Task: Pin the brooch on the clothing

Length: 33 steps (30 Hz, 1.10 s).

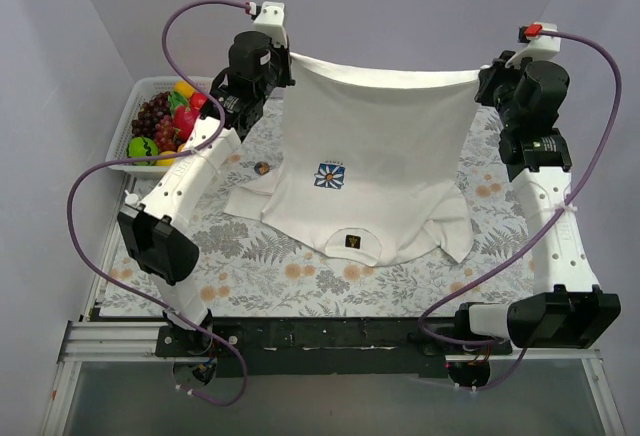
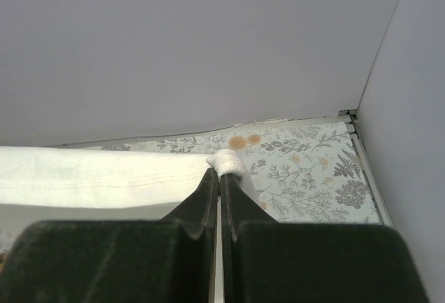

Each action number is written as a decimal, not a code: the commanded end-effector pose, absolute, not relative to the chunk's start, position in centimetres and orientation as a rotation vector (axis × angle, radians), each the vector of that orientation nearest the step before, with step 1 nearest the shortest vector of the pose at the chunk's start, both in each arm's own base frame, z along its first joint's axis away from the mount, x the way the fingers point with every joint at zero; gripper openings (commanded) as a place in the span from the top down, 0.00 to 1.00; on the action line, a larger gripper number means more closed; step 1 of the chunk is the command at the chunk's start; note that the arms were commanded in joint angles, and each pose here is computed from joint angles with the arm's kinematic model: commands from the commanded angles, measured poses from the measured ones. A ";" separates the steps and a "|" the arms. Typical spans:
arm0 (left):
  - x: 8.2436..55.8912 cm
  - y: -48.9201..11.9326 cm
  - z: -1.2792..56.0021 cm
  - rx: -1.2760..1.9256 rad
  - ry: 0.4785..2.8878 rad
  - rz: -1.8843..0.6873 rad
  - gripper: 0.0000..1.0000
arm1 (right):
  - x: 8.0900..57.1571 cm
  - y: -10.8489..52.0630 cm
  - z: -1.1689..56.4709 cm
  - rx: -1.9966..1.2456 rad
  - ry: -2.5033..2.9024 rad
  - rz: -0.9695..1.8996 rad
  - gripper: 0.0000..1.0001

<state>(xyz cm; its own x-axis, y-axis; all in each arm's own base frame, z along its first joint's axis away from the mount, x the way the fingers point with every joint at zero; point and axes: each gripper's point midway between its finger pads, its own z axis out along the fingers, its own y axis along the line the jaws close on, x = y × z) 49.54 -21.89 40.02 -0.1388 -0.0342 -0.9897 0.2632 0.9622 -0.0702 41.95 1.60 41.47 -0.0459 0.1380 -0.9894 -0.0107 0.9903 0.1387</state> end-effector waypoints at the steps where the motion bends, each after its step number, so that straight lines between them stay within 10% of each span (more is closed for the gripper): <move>1: 49.9 -19.7 42.7 0.124 1.622 -0.267 1.00 | 44.1 3.0 43.1 0.046 1.556 0.224 0.99; 26: 67.2 -18.2 29.1 0.076 1.678 -0.130 0.98 | 63.9 1.8 31.1 0.130 1.737 0.318 0.99; 31: 68.5 -17.4 27.4 0.021 1.689 -0.157 0.02 | 67.7 0.9 28.1 0.198 1.750 0.293 0.27; 33: 67.7 -17.7 28.0 0.035 1.696 -0.186 0.02 | 67.7 0.5 28.6 0.212 1.736 0.271 0.15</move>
<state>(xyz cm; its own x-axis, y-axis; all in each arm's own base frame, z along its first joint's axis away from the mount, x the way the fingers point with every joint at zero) 68.30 -18.05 21.96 -0.2328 -0.0213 -0.9723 0.1118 0.9925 -0.0486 67.13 1.81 23.73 -0.2997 0.2737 -0.9139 -0.0423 0.9532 0.2994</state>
